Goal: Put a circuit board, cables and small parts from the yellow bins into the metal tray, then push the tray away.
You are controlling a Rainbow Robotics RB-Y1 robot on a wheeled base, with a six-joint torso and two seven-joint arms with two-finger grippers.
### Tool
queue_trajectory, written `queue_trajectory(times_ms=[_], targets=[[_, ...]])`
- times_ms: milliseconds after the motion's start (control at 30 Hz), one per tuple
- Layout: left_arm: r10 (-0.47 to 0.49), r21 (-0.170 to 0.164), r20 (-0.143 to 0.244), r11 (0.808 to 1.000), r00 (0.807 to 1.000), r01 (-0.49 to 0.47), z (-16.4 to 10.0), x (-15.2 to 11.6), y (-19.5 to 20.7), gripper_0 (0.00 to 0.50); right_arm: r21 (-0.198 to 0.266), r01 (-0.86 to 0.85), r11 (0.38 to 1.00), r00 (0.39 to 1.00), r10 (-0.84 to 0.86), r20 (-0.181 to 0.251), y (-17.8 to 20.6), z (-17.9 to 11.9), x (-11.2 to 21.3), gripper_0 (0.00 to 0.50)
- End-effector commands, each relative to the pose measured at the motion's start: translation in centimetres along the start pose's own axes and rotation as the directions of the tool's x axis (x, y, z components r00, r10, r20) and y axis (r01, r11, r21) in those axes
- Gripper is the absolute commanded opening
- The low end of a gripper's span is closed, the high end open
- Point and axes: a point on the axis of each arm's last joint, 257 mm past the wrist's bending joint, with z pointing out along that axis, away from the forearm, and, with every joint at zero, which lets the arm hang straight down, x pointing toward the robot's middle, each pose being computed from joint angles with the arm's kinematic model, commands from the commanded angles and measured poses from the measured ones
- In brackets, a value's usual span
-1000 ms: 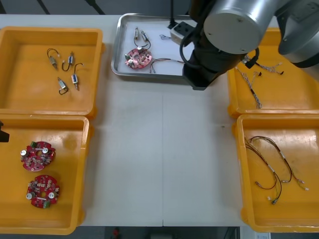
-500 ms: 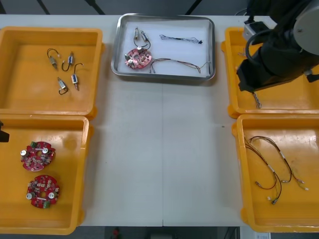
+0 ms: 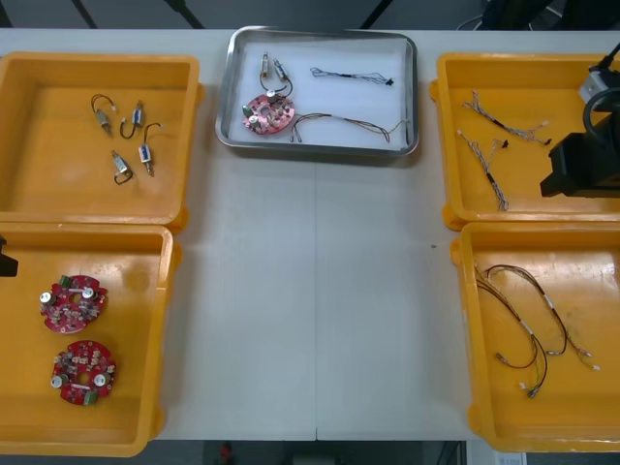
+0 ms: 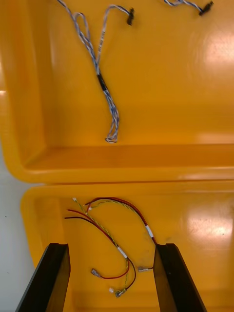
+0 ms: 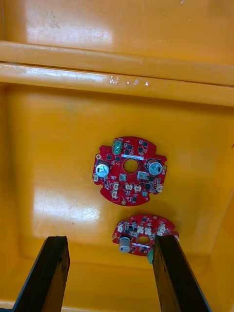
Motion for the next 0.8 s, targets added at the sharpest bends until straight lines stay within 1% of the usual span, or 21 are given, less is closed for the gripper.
queue_trajectory(times_ms=[33, 200, 533, 633, 733, 800], targets=[[0.081, -0.039, 0.017, 0.996, 0.997, -0.08, -1.0, -0.7, 1.3, 0.5, 0.02, -0.029, 0.999, 0.999, 0.029, 0.02, -3.4, -0.9, 0.6, 0.5], [0.081, -0.039, 0.017, 0.996, 0.997, -0.08, -1.0, -0.7, 1.3, 0.5, 0.023, -0.061, 0.998, 0.998, 0.061, -0.001, -5.3, -0.5, 2.1, 0.5], [0.081, -0.039, 0.017, 0.996, 0.997, -0.08, -1.0, -0.7, 1.3, 0.5, 0.028, -0.02, 0.999, 0.999, 0.021, -0.035, -5.6, 0.4, 4.0, 0.5], [0.081, -0.039, 0.017, 0.996, 0.997, -0.08, -1.0, -0.7, 1.3, 0.5, 0.038, 0.003, 0.999, 1.0, -0.002, -0.031, -5.4, 0.5, 4.7, 0.5], [0.081, -0.039, 0.017, 0.996, 0.997, -0.08, -1.0, -0.7, 1.3, 0.5, 0.032, 0.012, 0.999, 1.0, -0.011, -0.021, -5.0, 0.7, 4.9, 0.5], [0.081, -0.039, 0.017, 0.996, 0.997, -0.08, -1.0, -0.7, 1.3, 0.5, 0.036, 0.011, 0.999, 1.0, -0.01, -0.017, -5.0, 0.9, 4.9, 0.5]])
